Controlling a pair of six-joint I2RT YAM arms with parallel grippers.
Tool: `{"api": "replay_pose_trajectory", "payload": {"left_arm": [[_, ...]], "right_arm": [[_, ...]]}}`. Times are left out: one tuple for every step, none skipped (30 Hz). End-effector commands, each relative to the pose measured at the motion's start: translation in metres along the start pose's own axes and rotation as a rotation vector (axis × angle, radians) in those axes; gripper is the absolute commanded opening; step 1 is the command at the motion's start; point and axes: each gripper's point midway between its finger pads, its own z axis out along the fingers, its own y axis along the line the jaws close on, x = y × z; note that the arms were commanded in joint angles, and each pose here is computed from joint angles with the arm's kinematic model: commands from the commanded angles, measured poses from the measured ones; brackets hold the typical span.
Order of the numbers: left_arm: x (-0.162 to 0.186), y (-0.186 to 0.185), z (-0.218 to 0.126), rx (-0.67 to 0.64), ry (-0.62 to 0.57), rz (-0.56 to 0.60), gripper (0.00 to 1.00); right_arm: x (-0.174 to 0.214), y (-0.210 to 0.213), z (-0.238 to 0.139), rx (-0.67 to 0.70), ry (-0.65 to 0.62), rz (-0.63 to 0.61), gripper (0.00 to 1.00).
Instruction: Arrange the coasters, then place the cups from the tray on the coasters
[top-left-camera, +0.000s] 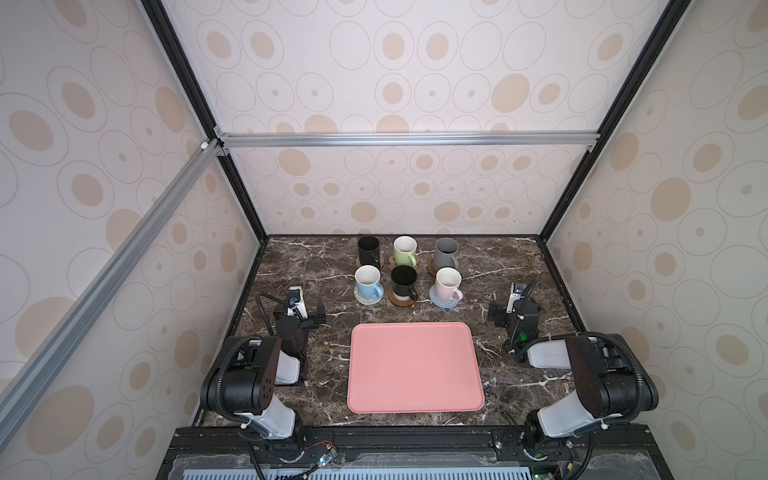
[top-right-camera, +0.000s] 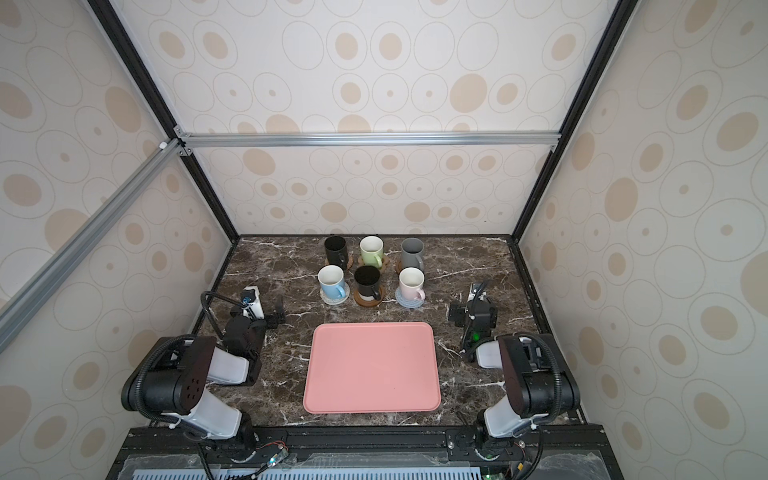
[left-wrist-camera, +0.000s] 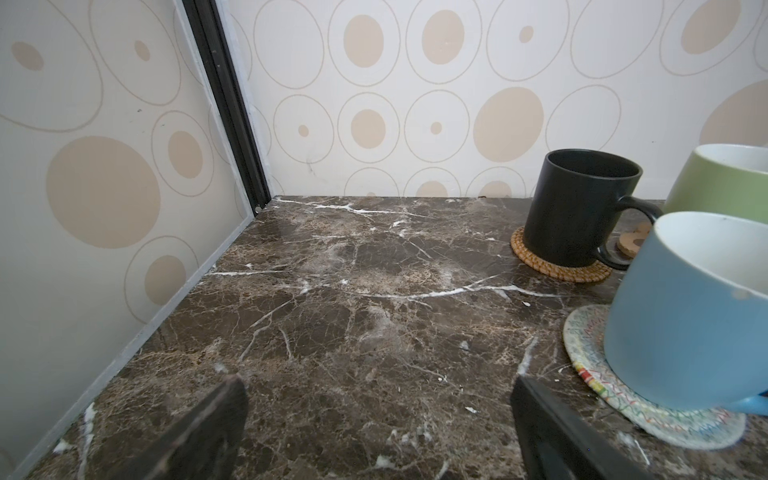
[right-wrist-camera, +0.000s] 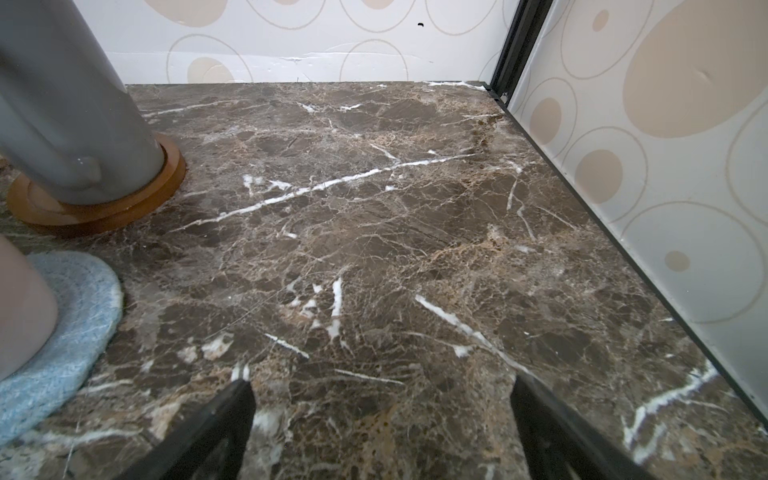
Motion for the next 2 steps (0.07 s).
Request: {"api": "replay_pose_trajectory", "payload": {"left_arm": [[-0.0092,-0.0024,0.0015,0.007,-0.032,0.026,1.0],[-0.0098,-0.0023,0.0014,0.007,-0.034,0.026,1.0]], "right_arm": [[-0.0134,0.0013,-0.0004,-0.004,-0.039,0.0,1.0],[-0.0142,0.0013,-0.0004,-0.003,-0.041,0.0,1.0]]}}
